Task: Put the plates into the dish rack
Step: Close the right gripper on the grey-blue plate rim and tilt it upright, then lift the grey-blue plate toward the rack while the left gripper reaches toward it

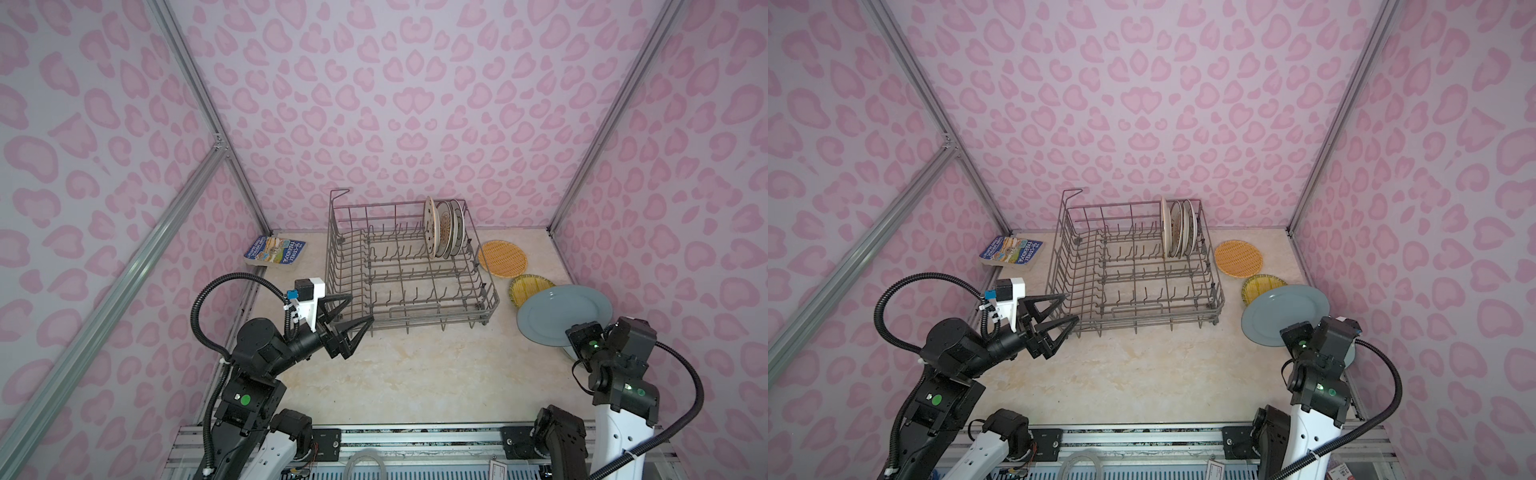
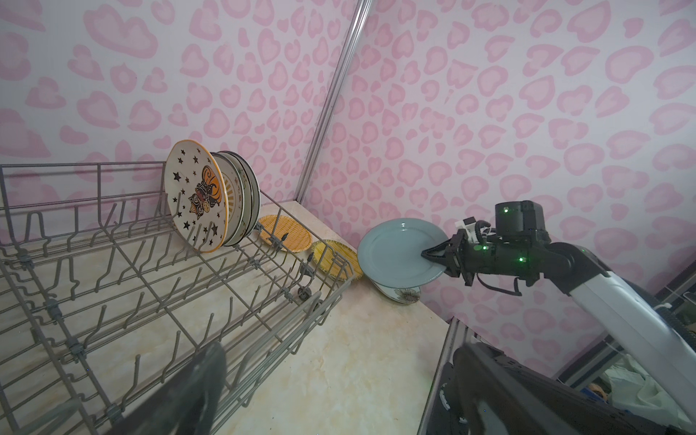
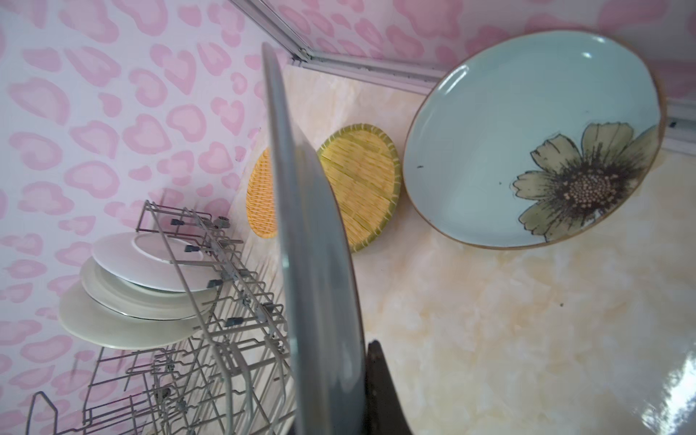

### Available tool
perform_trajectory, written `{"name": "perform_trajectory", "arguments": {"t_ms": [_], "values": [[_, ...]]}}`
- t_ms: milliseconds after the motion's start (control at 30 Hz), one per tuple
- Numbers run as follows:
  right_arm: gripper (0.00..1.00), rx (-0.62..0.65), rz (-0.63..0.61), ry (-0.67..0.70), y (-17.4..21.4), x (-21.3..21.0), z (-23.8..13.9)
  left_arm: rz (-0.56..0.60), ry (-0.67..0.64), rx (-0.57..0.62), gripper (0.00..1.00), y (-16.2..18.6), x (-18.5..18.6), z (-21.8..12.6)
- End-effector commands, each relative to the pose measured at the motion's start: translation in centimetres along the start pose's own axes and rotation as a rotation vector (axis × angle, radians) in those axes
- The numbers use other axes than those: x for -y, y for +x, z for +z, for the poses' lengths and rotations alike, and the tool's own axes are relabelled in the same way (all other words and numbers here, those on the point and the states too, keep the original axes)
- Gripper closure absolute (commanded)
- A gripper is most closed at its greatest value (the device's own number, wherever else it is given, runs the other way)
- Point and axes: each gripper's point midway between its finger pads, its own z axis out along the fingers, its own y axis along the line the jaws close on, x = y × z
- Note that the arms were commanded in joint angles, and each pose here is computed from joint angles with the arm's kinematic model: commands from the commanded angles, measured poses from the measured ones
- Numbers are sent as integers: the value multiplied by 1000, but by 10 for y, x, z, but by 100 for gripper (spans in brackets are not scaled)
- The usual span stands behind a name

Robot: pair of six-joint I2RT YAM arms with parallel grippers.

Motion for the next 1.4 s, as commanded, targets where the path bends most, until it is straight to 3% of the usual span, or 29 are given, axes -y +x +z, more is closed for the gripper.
{"name": "perform_trajectory", "arguments": {"t_ms": [0,300,533,767,1000,1267,1367], "values": [[100,126,-35,-108,-38,-40,-18,9,5,17,3,-4,0,2],[100,56,-88,-350,-54,-127,-44,-4,-32,21,2,-3,-10,5],[100,-76,-228,-521,-12,-197,-51,-20,-76,49,1,-2,-22,8],[100,-174,-293,-565,36,-237,-35,-35,-79,17,1,7,-19,35],[100,-235,-203,-530,53,-239,-8,185,-39,-93,1,28,36,93],[100,-258,-110,-417,57,-213,-1,653,-95,-161,2,57,80,150],[100,-290,-93,-368,62,-203,0,767,-119,-160,2,60,91,170]]}}
